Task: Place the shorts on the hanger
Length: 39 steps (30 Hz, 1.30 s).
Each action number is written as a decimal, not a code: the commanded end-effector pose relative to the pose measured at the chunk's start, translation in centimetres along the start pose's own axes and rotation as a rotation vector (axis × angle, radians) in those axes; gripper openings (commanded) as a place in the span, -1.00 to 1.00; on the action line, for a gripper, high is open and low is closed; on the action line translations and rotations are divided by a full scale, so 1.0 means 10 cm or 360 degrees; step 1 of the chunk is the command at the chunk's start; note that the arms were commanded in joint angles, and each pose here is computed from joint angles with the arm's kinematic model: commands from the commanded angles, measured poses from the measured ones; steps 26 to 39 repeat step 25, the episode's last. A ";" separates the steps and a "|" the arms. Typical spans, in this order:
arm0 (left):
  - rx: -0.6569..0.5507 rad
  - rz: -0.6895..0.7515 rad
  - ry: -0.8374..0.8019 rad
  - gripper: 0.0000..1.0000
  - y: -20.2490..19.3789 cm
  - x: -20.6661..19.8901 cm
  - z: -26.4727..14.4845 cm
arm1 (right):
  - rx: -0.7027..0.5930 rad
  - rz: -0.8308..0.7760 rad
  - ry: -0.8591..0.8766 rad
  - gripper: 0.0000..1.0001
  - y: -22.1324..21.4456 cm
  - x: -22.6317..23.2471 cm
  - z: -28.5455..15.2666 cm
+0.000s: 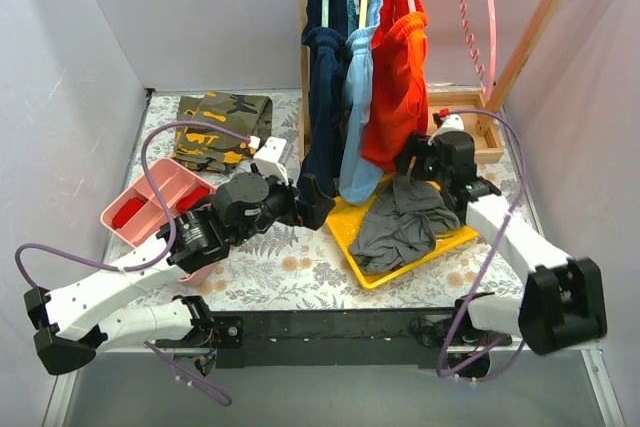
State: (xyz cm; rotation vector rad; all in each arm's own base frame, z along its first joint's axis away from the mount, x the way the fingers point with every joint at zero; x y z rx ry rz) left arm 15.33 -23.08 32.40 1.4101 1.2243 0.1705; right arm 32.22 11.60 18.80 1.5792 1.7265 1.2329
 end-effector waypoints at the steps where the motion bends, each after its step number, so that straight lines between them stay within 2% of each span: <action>1: 0.0003 -0.0091 0.0075 0.93 -0.13 0.12 0.10 | -0.0200 0.0101 0.0172 0.49 0.06 0.15 -0.40; 12: 0.0171 -0.0249 0.0207 0.96 -0.64 0.40 0.36 | -0.0167 0.0104 0.0343 0.57 -0.47 0.20 -1.31; 13: 0.0175 -0.0265 0.0227 0.96 -0.67 0.42 0.38 | -0.0150 0.0101 0.0363 0.60 -0.53 0.21 -1.33; 14: 0.0188 -0.0279 0.0253 0.96 -0.71 0.45 0.40 | -0.0140 0.0098 0.0398 0.73 -0.58 0.22 -1.39; 19: 0.0222 -0.0315 0.0388 0.96 -0.93 0.65 0.44 | -0.0051 0.0045 0.0381 0.81 -0.75 0.18 -1.44; 39: 0.0170 -0.0297 0.0423 0.96 -0.87 0.66 0.46 | -0.0061 0.0019 0.0355 0.83 -0.70 0.16 -1.45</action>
Point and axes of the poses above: each gripper's point midway between its finger pads, its own z axis out along the fingers, its own x axis along the line the jaws close on, y = z × x, the point moved 6 cm from there along -z, back along the fingers, and after that the axes turned 8 degrees about -z, right-handed, at the moved point
